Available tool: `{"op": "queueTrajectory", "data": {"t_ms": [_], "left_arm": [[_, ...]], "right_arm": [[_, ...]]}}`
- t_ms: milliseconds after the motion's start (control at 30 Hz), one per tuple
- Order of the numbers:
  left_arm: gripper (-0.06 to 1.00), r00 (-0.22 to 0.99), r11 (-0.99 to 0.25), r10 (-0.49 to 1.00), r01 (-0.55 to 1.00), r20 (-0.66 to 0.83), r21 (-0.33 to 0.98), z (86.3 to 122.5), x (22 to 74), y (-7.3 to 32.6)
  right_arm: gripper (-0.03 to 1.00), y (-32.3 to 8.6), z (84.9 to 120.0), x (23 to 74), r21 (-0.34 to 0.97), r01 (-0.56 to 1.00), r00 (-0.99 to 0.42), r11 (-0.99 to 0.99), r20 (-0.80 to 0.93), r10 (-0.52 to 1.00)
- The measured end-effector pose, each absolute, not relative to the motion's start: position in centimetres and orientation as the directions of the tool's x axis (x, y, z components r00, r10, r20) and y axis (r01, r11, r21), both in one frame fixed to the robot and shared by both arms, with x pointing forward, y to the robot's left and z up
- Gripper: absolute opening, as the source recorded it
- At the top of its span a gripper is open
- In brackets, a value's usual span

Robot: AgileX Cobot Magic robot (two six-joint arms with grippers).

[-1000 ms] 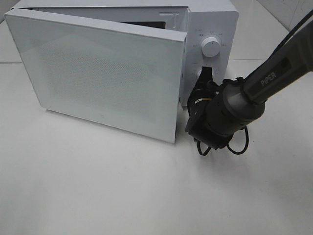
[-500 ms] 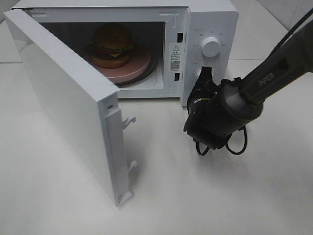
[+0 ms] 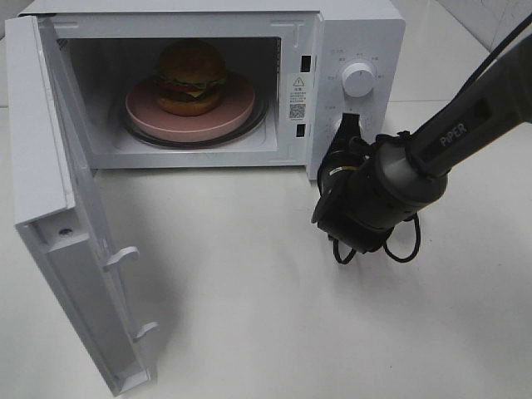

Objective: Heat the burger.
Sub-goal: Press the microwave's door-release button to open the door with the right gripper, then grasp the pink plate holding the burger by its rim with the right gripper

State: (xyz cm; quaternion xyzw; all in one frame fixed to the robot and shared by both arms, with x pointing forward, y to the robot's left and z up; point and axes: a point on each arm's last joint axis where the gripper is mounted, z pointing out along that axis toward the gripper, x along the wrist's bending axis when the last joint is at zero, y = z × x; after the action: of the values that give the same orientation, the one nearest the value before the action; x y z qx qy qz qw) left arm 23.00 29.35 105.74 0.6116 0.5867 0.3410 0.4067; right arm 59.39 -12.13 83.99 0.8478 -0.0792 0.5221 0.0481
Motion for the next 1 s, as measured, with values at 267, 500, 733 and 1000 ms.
{"op": "queueTrajectory", "data": {"t_ms": [267, 500, 733, 1000], "left_arm": [[0.84, 0.079, 0.019, 0.995, 0.440, -0.060, 0.898, 105.7, 23.0, 29.4], [0.84, 0.079, 0.019, 0.995, 0.440, -0.060, 0.898, 105.7, 23.0, 29.4], [0.84, 0.079, 0.019, 0.995, 0.440, -0.060, 0.898, 105.7, 23.0, 29.4], [0.84, 0.079, 0.019, 0.995, 0.440, -0.060, 0.898, 105.7, 23.0, 29.4]], "right_arm": [[0.03, -12.6, 84.7, 58.9, 0.015, -0.145, 0.446, -0.989, 0.893, -0.052], [0.03, -12.8, 85.3, 58.1, 0.031, -0.091, 0.461, -0.995, 0.887, -0.014], [0.03, -12.8, 86.5, 56.9, 0.062, 0.005, 0.472, -0.998, 0.880, 0.057], [0.03, -13.6, 87.7, 54.9, 0.152, 0.113, 0.519, -0.982, 0.834, 0.189]]}}
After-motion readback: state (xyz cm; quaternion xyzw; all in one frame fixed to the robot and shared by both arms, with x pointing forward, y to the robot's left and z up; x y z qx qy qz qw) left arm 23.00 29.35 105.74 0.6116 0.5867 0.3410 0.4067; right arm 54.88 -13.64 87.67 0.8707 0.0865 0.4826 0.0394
